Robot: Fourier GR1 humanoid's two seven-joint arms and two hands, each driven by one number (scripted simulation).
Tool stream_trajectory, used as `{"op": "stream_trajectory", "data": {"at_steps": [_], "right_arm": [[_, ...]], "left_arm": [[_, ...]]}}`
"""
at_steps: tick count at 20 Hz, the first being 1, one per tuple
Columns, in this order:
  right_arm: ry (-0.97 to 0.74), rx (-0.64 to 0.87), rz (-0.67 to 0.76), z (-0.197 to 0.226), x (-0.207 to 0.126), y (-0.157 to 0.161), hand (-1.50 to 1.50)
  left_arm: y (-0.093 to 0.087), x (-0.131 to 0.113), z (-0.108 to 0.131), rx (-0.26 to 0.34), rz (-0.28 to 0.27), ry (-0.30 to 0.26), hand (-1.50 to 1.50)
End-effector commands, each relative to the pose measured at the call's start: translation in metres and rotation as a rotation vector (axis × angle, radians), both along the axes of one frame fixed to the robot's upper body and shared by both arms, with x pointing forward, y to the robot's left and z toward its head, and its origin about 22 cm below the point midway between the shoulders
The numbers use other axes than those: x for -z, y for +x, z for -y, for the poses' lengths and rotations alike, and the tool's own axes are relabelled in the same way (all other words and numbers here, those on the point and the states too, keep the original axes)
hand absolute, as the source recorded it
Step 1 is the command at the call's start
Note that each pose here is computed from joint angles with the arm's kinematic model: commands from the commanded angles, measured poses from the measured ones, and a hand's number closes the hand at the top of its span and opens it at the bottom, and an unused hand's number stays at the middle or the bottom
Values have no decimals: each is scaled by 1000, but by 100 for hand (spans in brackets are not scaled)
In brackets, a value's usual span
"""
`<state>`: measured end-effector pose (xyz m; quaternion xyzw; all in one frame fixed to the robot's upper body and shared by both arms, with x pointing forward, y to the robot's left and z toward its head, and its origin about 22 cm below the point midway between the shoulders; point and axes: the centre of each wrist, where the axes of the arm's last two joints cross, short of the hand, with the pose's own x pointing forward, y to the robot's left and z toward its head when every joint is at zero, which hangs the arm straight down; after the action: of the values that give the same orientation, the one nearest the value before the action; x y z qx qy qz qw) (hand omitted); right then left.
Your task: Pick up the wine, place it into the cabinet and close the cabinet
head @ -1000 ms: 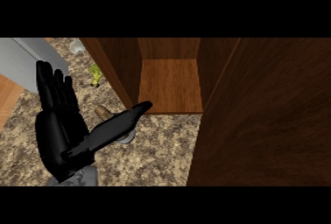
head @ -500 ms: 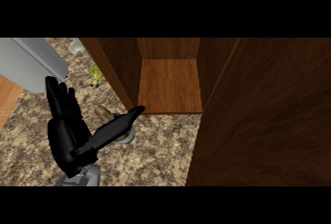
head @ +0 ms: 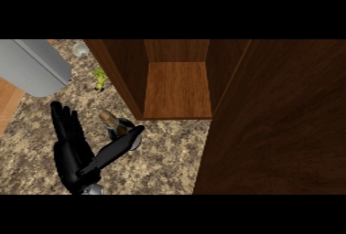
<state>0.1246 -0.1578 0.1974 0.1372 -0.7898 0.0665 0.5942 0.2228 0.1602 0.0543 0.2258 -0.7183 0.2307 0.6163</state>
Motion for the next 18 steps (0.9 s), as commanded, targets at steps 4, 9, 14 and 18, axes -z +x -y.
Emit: {"op": "stream_trajectory", "data": {"at_steps": [4, 9, 14, 18], "right_arm": [[-4, 54, 120, 13, -18, -33, -150], [18, 48, 85, 10, -15, -41, -150], [1, 53, 86, 17, -22, -42, -150], [-7, 47, 99, 18, -16, -37, -150]], "left_arm": [[-14, 33, 1, -10, -44, -6, -150], [-24, 63, -15, -10, -53, -20, -150], [-13, 81, -20, 20, -66, -42, -150], [10, 100, -31, -29, -76, -49, -150]]}}
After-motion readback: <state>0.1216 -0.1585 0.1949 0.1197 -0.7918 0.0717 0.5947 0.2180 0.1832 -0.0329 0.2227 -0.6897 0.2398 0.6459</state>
